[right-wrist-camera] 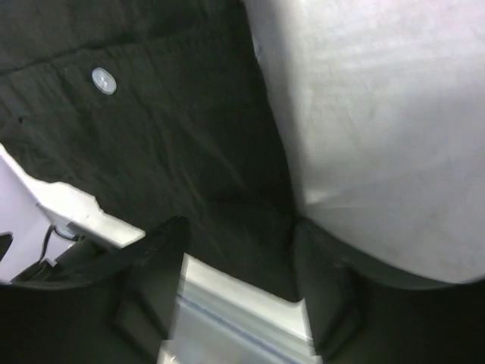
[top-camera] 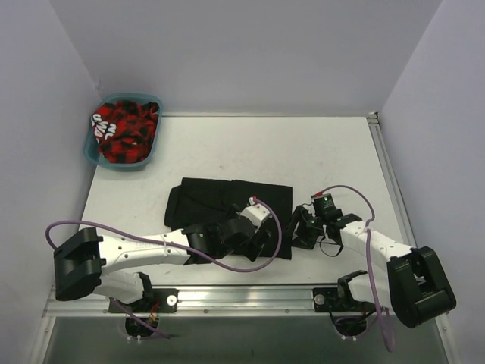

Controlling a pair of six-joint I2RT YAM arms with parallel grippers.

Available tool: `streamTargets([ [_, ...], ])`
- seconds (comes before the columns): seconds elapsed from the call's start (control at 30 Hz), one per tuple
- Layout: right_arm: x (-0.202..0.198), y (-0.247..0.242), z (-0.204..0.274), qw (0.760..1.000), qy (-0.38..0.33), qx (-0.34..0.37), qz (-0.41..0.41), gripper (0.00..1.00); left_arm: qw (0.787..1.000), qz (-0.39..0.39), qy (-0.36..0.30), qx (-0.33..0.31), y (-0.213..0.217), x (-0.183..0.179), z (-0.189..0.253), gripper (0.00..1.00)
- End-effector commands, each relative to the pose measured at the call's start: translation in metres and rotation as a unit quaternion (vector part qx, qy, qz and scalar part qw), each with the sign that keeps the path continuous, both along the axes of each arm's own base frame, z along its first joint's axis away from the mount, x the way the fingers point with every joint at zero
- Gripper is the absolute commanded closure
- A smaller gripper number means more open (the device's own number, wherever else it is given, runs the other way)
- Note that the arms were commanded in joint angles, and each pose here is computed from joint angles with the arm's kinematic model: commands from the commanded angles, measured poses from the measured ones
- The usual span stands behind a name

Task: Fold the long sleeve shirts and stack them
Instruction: Fold the shirt

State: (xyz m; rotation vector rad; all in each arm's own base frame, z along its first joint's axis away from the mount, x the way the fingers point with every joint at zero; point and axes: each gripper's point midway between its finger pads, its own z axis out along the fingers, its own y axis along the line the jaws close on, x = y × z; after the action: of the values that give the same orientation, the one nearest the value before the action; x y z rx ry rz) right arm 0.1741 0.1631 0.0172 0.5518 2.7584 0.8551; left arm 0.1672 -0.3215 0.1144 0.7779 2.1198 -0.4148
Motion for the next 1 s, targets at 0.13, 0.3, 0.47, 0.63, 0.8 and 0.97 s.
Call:
streamTargets([
  [0.13, -0.005, -0.002, -0.021, 0.999, 0.014, -0.039, 0.004, 0.71, 0.996, -0.076, -0.03, -0.031, -0.049, -0.009, 0.021, 0.03],
  [0.3, 0.003, -0.005, 0.0, 0.999, -0.008, -0.048, 0.006, 0.92, 0.988, -0.144, -0.059, -0.012, -0.072, -0.031, 0.013, 0.05],
  [0.47, 0.008, -0.004, 0.02, 0.999, -0.011, -0.043, 0.003, 0.99, 0.976, -0.188, -0.113, 0.017, -0.093, -0.046, 0.001, 0.05],
  [0.63, 0.013, 0.003, 0.036, 1.0, -0.012, -0.025, -0.001, 0.99, 0.974, -0.163, -0.153, 0.031, -0.106, -0.037, -0.005, 0.05],
  [0.8, 0.014, 0.004, 0.041, 1.0, -0.012, -0.02, -0.003, 0.99, 0.972, -0.124, -0.194, 0.054, -0.109, -0.021, -0.018, 0.09],
  [0.97, 0.014, 0.005, 0.046, 1.0, -0.013, -0.015, -0.008, 0.99, 0.971, -0.113, -0.201, 0.061, -0.125, -0.018, -0.026, 0.23],
])
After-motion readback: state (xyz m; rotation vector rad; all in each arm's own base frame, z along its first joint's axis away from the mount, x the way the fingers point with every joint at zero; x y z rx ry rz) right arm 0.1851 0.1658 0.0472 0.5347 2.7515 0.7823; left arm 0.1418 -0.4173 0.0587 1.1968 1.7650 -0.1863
